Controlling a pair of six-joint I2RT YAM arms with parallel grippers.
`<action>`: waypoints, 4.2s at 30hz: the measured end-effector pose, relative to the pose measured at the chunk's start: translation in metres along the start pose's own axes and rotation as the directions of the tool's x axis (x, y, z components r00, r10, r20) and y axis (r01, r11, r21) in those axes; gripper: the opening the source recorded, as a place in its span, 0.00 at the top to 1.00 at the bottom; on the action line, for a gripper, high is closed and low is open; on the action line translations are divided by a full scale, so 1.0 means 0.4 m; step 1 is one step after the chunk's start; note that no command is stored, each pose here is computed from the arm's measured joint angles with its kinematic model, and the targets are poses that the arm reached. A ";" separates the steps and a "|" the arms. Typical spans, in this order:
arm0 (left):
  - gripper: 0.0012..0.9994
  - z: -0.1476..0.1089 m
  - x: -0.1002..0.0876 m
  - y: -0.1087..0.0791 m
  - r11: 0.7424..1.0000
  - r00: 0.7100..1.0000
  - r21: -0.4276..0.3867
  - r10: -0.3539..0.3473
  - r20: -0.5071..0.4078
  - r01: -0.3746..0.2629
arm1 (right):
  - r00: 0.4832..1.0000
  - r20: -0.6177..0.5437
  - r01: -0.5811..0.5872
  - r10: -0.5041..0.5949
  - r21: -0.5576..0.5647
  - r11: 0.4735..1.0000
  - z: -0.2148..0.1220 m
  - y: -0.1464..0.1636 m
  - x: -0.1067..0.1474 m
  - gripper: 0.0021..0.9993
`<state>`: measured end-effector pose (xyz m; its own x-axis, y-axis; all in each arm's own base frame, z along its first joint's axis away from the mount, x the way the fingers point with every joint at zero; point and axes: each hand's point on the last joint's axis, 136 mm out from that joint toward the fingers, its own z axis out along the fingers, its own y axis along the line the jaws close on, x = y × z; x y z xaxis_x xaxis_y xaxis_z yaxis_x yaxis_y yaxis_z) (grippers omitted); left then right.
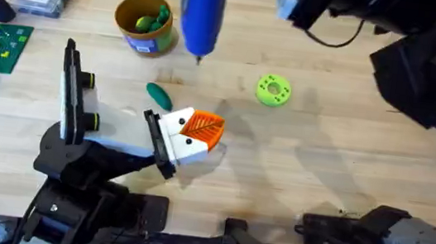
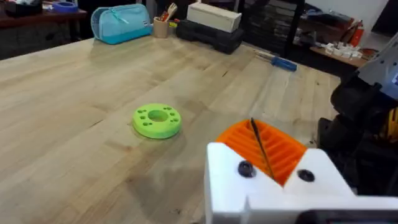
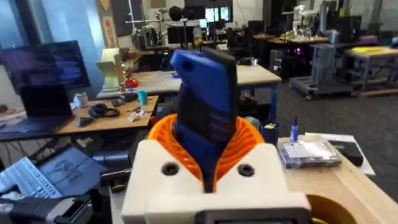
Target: Pick up the gripper from the table and insert it into the empty holder that is missing its gripper. Then pick up a screw, insert it into the mounting hole, and use the screwdriver to tighten it. Finally, clean up the table by picking up the vegetable and placing it into the bucket.
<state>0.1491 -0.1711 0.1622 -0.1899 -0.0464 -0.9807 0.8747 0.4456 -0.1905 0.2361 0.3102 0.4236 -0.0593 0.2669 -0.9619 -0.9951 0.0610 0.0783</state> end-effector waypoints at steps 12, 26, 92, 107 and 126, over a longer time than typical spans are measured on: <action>0.98 0.000 0.000 0.000 1.000 1.000 0.000 0.000 0.000 0.000 | 0.995 -0.001 -0.101 0.101 0.020 0.995 -0.018 -0.022 -0.005 0.96; 0.98 0.000 0.000 0.000 1.000 1.000 0.000 0.000 0.000 0.000 | 0.989 -0.031 -0.147 0.145 -0.064 0.987 0.027 0.043 0.026 0.96; 0.98 0.000 0.000 0.000 1.000 1.000 0.000 0.000 0.000 0.000 | 0.974 -0.121 -0.195 0.190 -0.028 0.980 0.042 0.041 0.235 0.96; 0.98 0.000 0.000 0.000 1.000 1.000 0.001 -0.001 -0.001 0.001 | 0.972 -0.126 -0.201 0.196 -0.024 0.979 0.038 0.041 0.245 0.96; 0.98 0.000 0.001 -0.002 1.000 1.000 0.004 -0.006 -0.002 0.006 | 0.973 -0.124 -0.201 0.197 -0.021 0.979 0.042 0.034 0.254 0.96</action>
<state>0.1484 -0.1714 0.1619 -0.1960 -0.0475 -0.9794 0.8753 0.4417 -0.1966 0.2179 0.3543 0.3313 -0.2634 0.1523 -0.9526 -0.9643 -0.0143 0.2643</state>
